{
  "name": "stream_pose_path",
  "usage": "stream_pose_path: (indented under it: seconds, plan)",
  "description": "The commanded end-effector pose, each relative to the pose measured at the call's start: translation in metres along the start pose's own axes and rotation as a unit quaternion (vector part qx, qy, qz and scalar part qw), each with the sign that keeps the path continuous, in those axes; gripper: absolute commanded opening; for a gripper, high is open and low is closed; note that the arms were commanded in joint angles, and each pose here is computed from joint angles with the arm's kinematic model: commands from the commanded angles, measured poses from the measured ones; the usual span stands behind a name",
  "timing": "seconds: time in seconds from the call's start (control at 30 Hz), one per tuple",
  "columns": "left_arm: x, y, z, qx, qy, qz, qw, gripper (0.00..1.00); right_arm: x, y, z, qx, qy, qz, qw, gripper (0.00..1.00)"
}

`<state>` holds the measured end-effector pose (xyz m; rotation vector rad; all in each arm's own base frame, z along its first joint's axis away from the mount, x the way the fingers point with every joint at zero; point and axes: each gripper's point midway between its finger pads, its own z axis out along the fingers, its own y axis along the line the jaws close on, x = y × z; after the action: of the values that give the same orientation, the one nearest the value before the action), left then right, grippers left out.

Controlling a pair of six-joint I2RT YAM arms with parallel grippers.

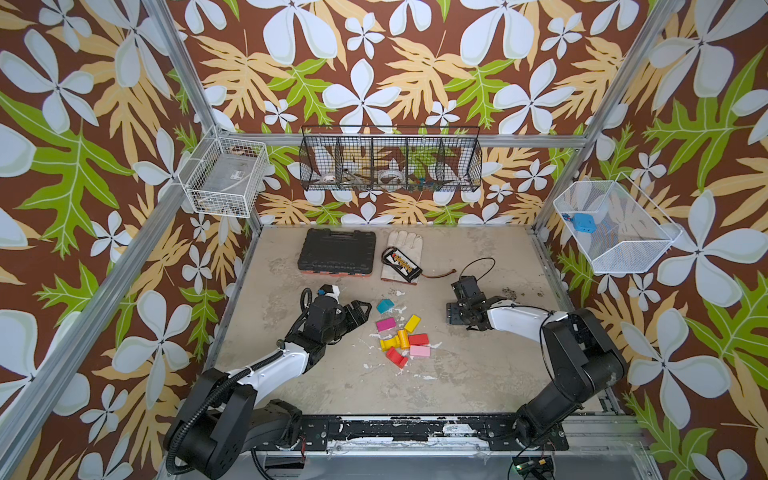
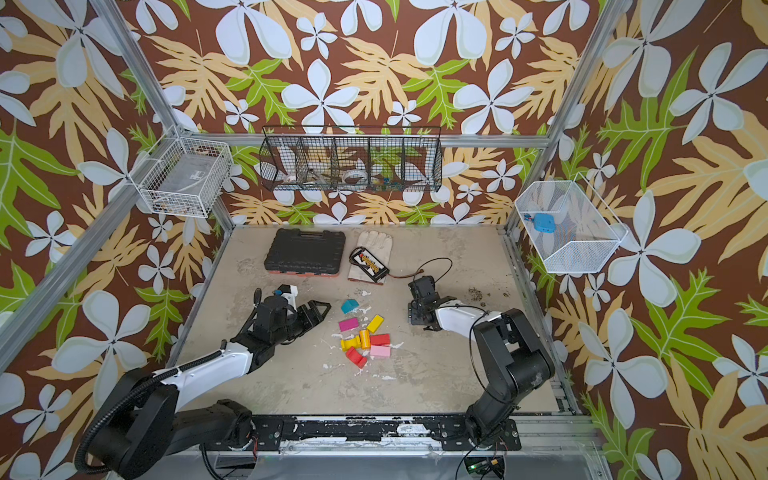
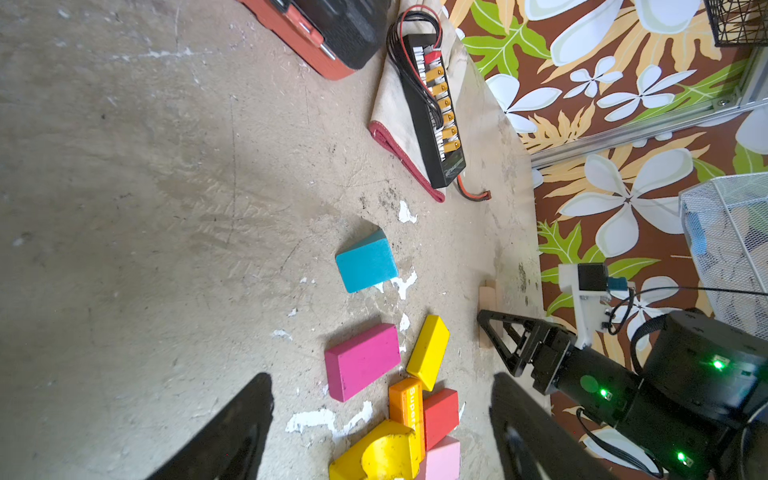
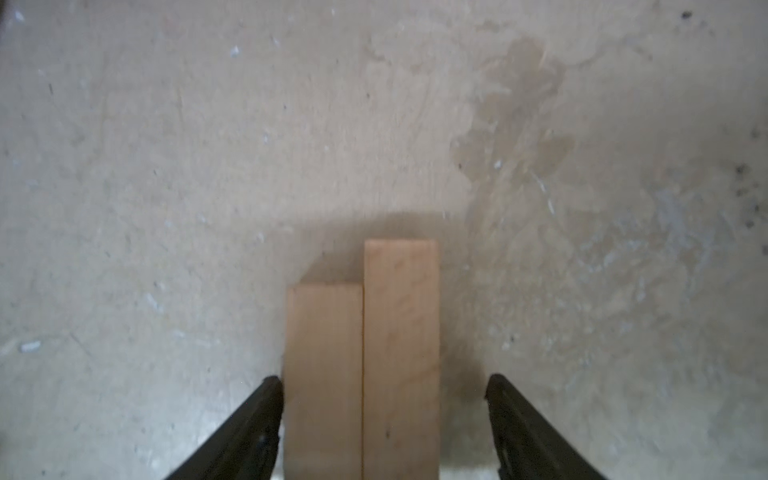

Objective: Build the wood block tower
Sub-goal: 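Lower the second plank next to the first and open the right gripper, then raise the open right gripper off the planks and back toward the block pile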

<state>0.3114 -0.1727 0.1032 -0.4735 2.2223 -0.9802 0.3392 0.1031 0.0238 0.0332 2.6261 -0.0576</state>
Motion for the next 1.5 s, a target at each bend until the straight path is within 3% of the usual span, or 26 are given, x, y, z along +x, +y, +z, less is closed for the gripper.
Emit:
stream_pose_path:
  seconds: [0.0,0.37,0.6,0.7,1.47]
  plan:
    - [-0.003,-0.005,0.000,0.004,-0.005,0.003,1.000,0.83,0.009,-0.003,-0.010,-0.007,0.001,0.006,1.000,0.82]
    - [-0.003,-0.004,0.004,0.003,-0.002,0.002,1.000,0.83,0.023,-0.001,-0.027,-0.007,-0.020,-0.015,1.000,0.84]
    - [-0.003,-0.005,0.003,0.004,-0.003,0.003,1.000,0.83,0.025,-0.004,-0.028,0.001,-0.017,-0.013,1.000,0.69]
    - [-0.003,-0.005,0.003,0.002,-0.003,0.004,1.000,0.83,0.029,-0.006,-0.028,0.002,-0.011,-0.013,1.000,0.68]
    - [-0.005,-0.006,-0.001,0.000,-0.009,0.009,1.000,0.83,0.031,-0.007,-0.014,0.026,0.011,-0.023,0.999,0.65]
